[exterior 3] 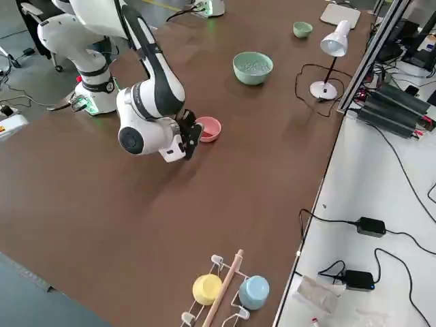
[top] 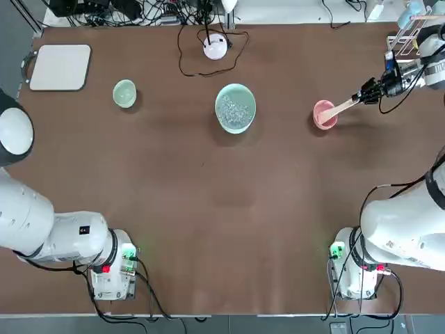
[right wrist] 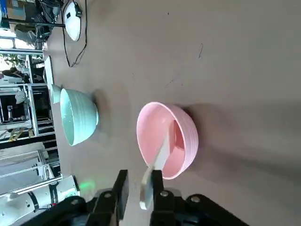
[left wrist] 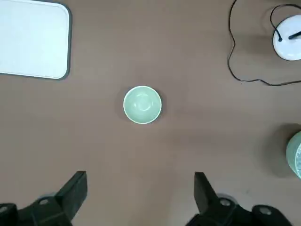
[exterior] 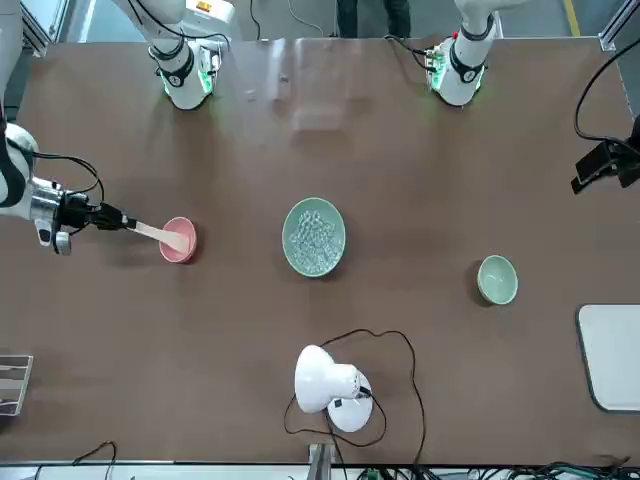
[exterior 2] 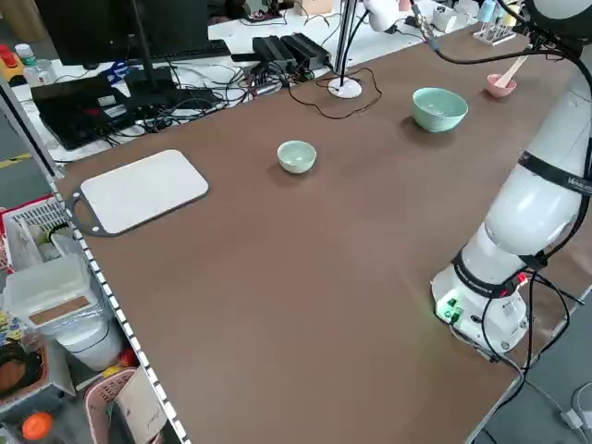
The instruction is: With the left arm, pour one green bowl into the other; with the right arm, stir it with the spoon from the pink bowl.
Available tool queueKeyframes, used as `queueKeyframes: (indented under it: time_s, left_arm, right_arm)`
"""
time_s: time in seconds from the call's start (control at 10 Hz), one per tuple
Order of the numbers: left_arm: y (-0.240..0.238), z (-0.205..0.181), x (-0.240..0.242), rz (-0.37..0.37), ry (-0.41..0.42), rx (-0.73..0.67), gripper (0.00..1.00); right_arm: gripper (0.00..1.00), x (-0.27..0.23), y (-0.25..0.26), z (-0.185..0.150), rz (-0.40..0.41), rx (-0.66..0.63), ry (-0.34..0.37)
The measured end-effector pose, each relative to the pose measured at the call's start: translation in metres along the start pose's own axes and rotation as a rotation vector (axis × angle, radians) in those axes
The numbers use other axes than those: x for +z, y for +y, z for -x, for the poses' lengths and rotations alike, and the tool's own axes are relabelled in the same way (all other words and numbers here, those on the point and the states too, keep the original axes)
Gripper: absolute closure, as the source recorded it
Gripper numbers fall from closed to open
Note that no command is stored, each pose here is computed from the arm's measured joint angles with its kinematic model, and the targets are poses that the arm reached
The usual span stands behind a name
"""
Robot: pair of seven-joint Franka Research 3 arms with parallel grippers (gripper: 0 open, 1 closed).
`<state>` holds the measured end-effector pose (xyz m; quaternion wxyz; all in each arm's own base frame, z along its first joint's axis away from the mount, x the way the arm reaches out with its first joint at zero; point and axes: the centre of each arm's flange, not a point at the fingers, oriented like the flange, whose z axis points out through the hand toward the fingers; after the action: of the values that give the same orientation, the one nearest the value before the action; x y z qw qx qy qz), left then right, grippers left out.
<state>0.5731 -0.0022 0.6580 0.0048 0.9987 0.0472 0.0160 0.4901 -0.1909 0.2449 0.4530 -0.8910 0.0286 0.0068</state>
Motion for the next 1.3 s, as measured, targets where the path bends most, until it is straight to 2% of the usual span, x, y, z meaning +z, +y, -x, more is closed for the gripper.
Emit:
queueKeyframes:
  time_s: [0.3, 0.4, 0.6, 1.1, 1.3]
  left_arm:
    - [0.000, 0.000, 0.000, 0.000, 0.000, 0.000, 0.00]
    - [0.000, 0.000, 0.000, 0.000, 0.000, 0.000, 0.00]
    - [0.000, 0.000, 0.000, 0.000, 0.000, 0.000, 0.00]
    - [0.000, 0.000, 0.000, 0.000, 0.000, 0.000, 0.00]
    - [0.000, 0.000, 0.000, 0.000, 0.000, 0.000, 0.00]
  right_arm:
    - [0.59, 0.000, 0.001, -0.001, 0.001, 0.001, 0.005]
    - [0.47, 0.000, 0.002, -0.002, -0.003, 0.003, 0.010]
    - [0.33, 0.002, 0.004, -0.005, -0.005, 0.004, 0.012]
    - [0.26, 0.006, 0.017, -0.011, 0.005, 0.010, 0.012]
    - [0.19, 0.007, 0.021, -0.012, 0.014, 0.014, 0.017]
